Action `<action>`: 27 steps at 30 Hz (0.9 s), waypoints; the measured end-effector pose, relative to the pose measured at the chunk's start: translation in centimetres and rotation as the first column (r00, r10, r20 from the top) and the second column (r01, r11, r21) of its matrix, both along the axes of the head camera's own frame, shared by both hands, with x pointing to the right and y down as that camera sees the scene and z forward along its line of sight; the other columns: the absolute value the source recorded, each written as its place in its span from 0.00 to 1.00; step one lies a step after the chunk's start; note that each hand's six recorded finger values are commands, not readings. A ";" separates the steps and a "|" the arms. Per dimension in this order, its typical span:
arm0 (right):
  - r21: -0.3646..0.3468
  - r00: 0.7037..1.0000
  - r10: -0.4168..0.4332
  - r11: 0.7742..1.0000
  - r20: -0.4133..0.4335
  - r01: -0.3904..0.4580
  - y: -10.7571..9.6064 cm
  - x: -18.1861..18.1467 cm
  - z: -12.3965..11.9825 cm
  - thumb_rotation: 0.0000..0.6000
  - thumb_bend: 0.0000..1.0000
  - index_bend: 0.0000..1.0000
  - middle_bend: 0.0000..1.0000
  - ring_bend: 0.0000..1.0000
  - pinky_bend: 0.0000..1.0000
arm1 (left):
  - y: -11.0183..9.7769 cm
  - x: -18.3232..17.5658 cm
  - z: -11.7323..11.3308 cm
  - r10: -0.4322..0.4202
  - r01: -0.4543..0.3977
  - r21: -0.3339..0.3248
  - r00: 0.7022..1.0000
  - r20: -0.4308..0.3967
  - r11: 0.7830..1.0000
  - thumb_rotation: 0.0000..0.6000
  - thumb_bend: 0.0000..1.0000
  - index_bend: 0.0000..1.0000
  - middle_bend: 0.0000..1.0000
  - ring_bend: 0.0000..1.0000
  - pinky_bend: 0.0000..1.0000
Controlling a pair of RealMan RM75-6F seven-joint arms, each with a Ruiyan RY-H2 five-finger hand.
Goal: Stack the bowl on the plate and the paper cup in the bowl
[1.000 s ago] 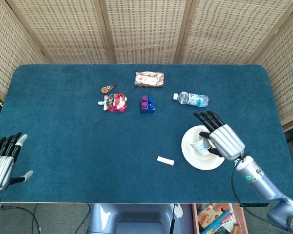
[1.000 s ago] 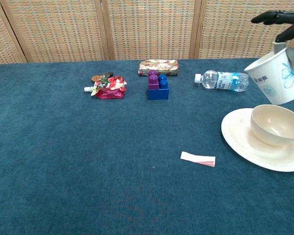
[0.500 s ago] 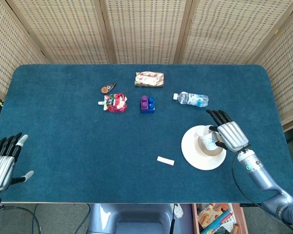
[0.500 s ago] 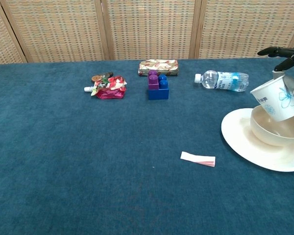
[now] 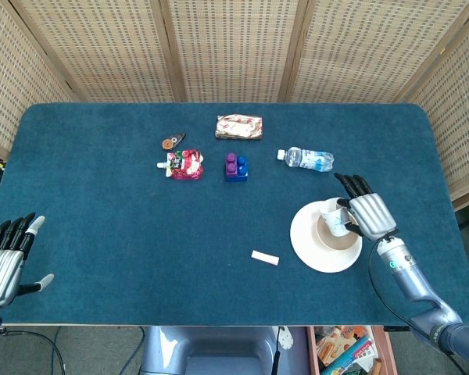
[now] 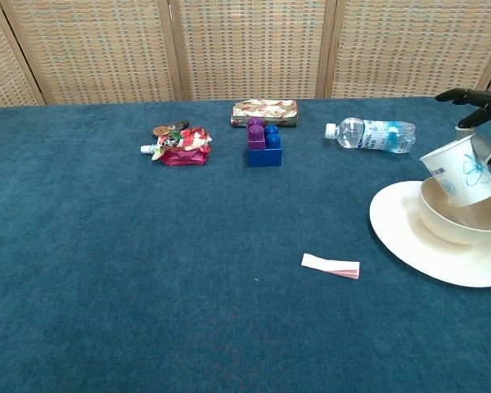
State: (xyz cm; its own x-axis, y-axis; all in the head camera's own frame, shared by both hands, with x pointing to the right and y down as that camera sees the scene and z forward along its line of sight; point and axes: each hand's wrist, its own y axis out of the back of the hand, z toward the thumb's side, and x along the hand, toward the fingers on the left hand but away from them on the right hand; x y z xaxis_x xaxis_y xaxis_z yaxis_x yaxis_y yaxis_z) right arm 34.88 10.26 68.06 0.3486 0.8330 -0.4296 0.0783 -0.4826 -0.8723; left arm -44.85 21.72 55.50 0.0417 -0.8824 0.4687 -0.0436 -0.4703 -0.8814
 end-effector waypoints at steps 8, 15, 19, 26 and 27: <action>-0.009 1.000 -0.010 1.000 -0.001 0.010 0.9 0.2 0.5 1.00 0.67 0.64 0.00 0.00 0.00 | 0.1 0.1 0.1 0.003 -0.003 -0.002 1.000 0.001 1.000 1.00 0.00 0.00 0.00 0.00 0.00; -0.019 1.000 -0.025 0.999 0.007 0.025 1.6 0.1 0.7 1.00 0.67 0.62 0.00 0.00 0.00 | 0.1 0.1 0.1 0.001 -0.001 -0.003 1.000 0.003 1.000 1.00 0.00 0.00 0.00 0.00 0.00; -0.021 0.999 -0.038 0.999 -0.002 0.038 1.9 0.3 0.6 1.00 0.67 0.55 0.00 0.00 0.00 | 0.1 0.0 0.1 -0.002 0.002 -0.004 1.000 0.002 1.000 1.00 0.00 0.00 0.00 0.00 0.00; -0.019 0.996 -0.075 0.997 -0.038 0.074 2.5 1.1 -0.1 1.00 0.67 0.49 0.00 0.00 0.00 | 0.1 -0.1 0.1 -0.004 0.004 -0.005 1.000 0.002 1.000 1.00 0.00 0.00 0.00 0.00 0.00; -0.015 0.996 -0.080 0.997 -0.046 0.080 2.7 1.3 -0.2 1.00 0.67 0.49 0.00 0.00 0.00 | 0.1 0.0 0.1 -0.003 0.003 -0.005 1.000 0.002 1.000 1.00 0.00 0.00 0.00 0.00 0.00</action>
